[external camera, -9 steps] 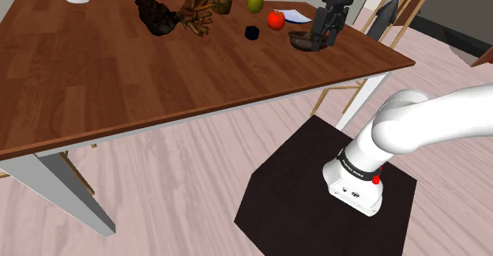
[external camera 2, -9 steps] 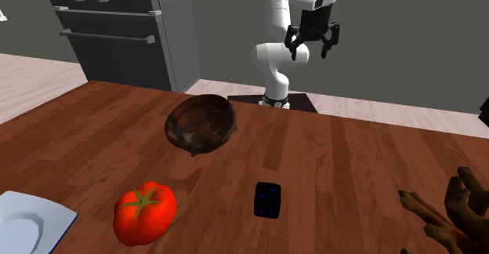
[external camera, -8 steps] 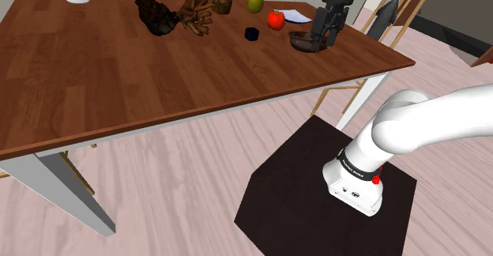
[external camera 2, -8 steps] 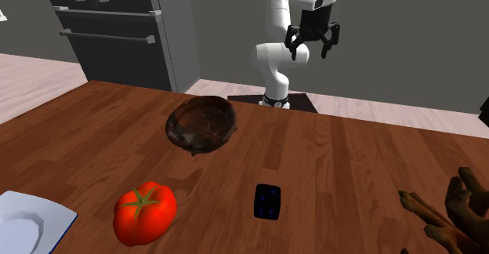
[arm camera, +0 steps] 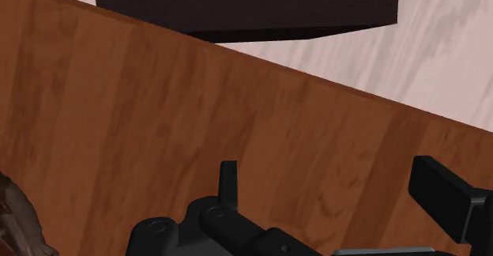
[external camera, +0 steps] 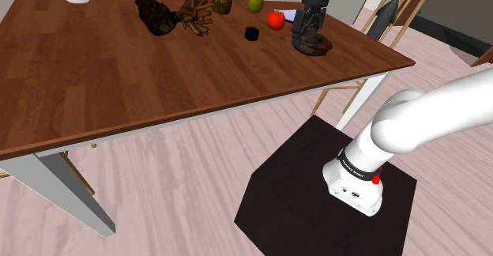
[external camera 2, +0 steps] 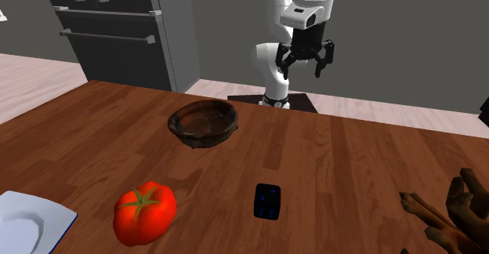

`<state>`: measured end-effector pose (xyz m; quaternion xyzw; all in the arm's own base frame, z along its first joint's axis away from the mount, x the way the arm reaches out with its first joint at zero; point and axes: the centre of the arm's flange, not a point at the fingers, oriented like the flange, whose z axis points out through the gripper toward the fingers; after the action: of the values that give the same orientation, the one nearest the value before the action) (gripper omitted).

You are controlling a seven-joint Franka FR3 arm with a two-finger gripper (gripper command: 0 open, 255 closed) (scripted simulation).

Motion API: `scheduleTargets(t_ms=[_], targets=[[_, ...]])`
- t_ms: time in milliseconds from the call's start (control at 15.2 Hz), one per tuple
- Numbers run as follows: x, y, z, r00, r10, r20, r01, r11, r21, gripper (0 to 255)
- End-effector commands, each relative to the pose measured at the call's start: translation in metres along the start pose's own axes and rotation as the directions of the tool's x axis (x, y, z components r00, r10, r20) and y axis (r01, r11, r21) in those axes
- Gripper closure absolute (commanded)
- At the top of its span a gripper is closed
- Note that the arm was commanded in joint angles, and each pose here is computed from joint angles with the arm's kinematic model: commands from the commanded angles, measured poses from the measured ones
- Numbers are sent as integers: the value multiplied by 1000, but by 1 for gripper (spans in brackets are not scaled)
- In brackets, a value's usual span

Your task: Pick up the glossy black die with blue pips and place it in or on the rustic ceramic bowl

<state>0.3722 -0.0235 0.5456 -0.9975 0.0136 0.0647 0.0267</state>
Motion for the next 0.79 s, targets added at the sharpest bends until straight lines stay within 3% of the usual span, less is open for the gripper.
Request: scheduleTargets(t_ms=[0,726], targets=[[24,10,3,1000,-5,-11,5,1000,-4,0],[146,66,21,997,-32,-67,30,999,-23,0]])
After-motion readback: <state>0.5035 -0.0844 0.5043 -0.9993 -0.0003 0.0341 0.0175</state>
